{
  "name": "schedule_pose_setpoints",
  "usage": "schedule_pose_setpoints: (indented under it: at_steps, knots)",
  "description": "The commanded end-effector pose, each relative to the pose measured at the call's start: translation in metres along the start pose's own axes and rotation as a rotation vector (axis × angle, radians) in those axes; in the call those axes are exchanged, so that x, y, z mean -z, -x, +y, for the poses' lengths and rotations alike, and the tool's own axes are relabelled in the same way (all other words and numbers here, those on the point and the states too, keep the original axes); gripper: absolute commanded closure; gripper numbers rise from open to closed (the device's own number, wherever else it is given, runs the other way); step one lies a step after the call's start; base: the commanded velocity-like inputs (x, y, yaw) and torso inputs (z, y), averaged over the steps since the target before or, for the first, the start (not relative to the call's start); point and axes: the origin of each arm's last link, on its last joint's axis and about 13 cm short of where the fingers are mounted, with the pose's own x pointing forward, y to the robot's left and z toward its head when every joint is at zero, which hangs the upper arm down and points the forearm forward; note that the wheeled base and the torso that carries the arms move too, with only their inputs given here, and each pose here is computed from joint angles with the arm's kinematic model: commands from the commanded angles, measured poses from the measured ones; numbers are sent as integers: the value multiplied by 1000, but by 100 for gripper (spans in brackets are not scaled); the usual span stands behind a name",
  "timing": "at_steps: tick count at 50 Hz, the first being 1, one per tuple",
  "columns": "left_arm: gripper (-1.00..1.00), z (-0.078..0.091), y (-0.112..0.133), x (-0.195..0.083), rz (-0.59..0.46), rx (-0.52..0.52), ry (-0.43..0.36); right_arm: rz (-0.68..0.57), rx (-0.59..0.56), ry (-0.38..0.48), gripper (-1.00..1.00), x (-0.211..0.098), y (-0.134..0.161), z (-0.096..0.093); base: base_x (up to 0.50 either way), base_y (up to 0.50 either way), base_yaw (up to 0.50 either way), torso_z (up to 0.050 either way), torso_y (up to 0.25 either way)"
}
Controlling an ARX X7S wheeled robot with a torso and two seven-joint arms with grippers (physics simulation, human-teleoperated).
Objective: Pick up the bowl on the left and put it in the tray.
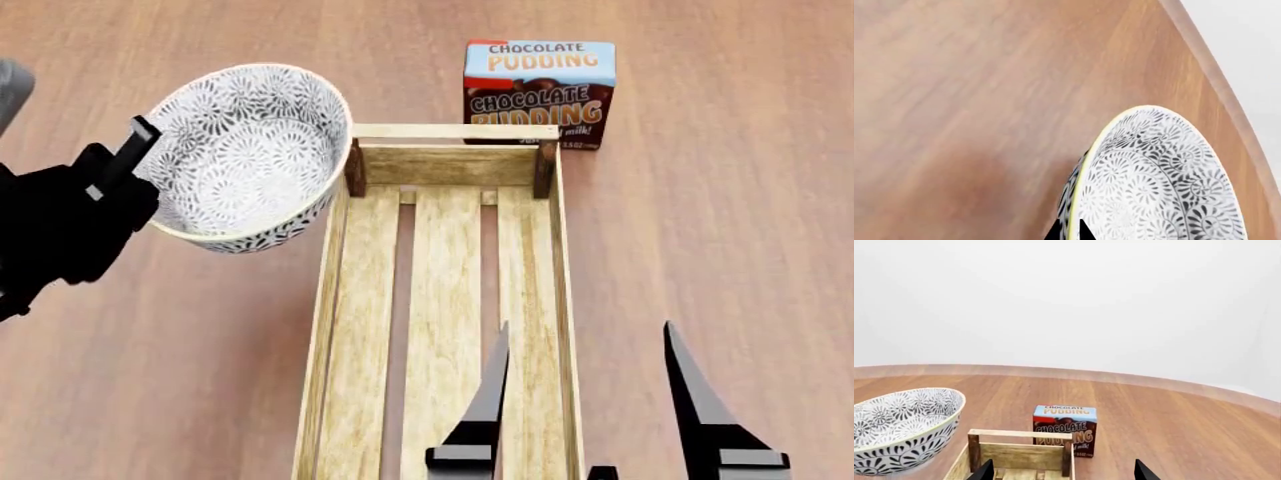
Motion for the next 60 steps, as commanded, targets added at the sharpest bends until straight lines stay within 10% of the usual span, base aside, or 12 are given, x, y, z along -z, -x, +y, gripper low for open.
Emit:
schedule_pose_setpoints:
  at_steps: [1, 21, 60]
  knots:
    - [100, -11, 25, -4, 16, 159, -16, -10, -17, -18, -100, -1, -1, 0, 0, 0, 0, 0, 0]
    - [100, -38, 46, 14, 70, 239, -157, -17, -15, -26, -100, -1, 0, 0, 0, 0, 0, 0, 1]
    - [100, -36, 34, 53, 166, 239, -268, -19, -11, -24, -100, -2, -1, -1, 0, 0, 0, 0, 1]
